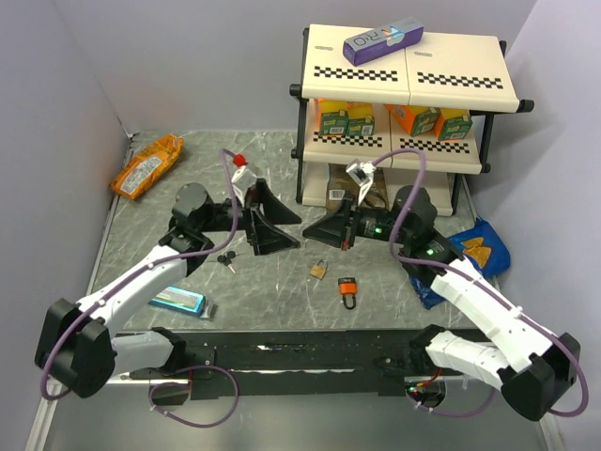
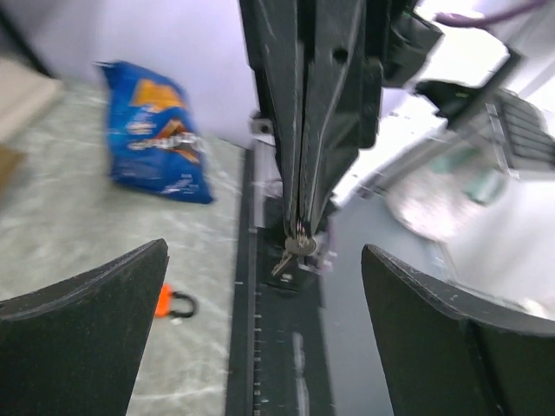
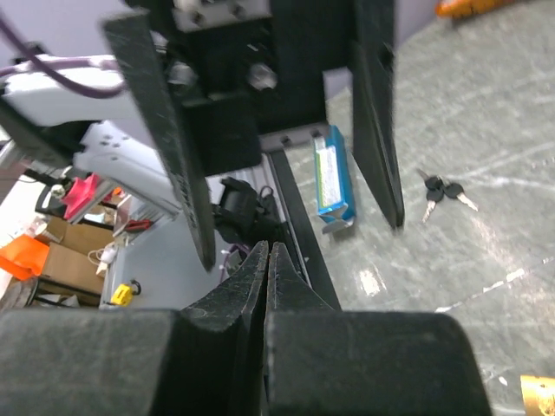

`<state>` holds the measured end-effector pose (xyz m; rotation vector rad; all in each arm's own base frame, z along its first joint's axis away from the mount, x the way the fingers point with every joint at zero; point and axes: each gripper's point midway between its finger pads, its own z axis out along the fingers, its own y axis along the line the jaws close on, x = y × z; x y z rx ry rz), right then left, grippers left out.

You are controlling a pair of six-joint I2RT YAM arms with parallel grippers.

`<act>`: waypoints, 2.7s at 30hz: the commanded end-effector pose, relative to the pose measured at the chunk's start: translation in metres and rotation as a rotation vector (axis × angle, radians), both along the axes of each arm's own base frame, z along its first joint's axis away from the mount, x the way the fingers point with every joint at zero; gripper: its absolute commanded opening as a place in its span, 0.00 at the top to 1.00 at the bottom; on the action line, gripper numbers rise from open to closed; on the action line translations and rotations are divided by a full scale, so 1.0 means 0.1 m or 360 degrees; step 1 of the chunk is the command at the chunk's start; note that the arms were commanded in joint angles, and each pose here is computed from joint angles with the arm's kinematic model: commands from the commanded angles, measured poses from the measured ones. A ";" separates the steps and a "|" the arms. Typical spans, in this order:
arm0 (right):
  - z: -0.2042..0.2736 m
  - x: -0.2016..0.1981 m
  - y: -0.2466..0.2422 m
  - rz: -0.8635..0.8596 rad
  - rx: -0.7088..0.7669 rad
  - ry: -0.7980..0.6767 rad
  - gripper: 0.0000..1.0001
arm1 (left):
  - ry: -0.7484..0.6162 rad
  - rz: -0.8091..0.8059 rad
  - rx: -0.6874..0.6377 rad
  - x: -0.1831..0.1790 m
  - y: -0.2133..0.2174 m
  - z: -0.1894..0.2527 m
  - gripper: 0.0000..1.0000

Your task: Unlock with the key

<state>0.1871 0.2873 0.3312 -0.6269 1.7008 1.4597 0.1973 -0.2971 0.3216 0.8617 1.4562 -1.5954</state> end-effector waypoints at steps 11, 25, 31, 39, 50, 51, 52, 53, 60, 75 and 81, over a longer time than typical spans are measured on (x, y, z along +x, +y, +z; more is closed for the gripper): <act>0.37 0.01 -0.29 -0.0228 0.0126 -0.0111 1.00 | -0.0263 -0.0052 -0.0046 -0.26 -0.33 0.18 0.11; 0.27 0.31 -0.36 -0.0517 0.0195 0.0040 1.00 | -0.0449 0.0705 0.0057 0.10 -0.35 0.09 0.17; 0.27 0.31 -0.40 -0.0553 0.0213 0.0067 1.00 | -0.0482 0.0762 0.0154 0.19 -0.47 0.00 0.21; 0.21 0.32 -0.39 -0.0558 0.0181 0.0106 1.00 | -0.0500 0.0811 0.0137 0.21 -0.52 0.03 0.31; 0.16 0.33 -0.37 -0.0551 0.0157 0.0140 1.00 | -0.0496 0.0785 0.0086 0.18 -0.57 0.09 0.44; 0.15 0.33 -0.37 -0.0549 0.0156 0.0145 1.00 | -0.0496 0.0782 0.0085 0.18 -0.57 0.10 0.46; 0.14 0.34 -0.37 -0.0549 0.0154 0.0150 1.00 | -0.0495 0.0784 0.0093 0.18 -0.57 0.08 0.49; 0.14 0.34 -0.37 -0.0552 0.0152 0.0146 1.00 | -0.0495 0.0784 0.0093 0.18 -0.57 0.07 0.52; 0.07 0.34 -0.36 -0.0545 0.0123 0.0175 1.00 | -0.0497 0.0760 0.0082 0.15 -0.58 0.07 0.69; -0.12 0.36 -0.42 -0.0595 -0.0002 0.0177 1.00 | -0.0535 0.0515 0.0235 -0.12 -0.57 -0.19 0.99; -0.22 0.25 -0.52 -0.0540 -0.0198 0.0019 0.80 | -0.0516 0.0194 0.0393 -0.45 -0.57 -0.39 0.99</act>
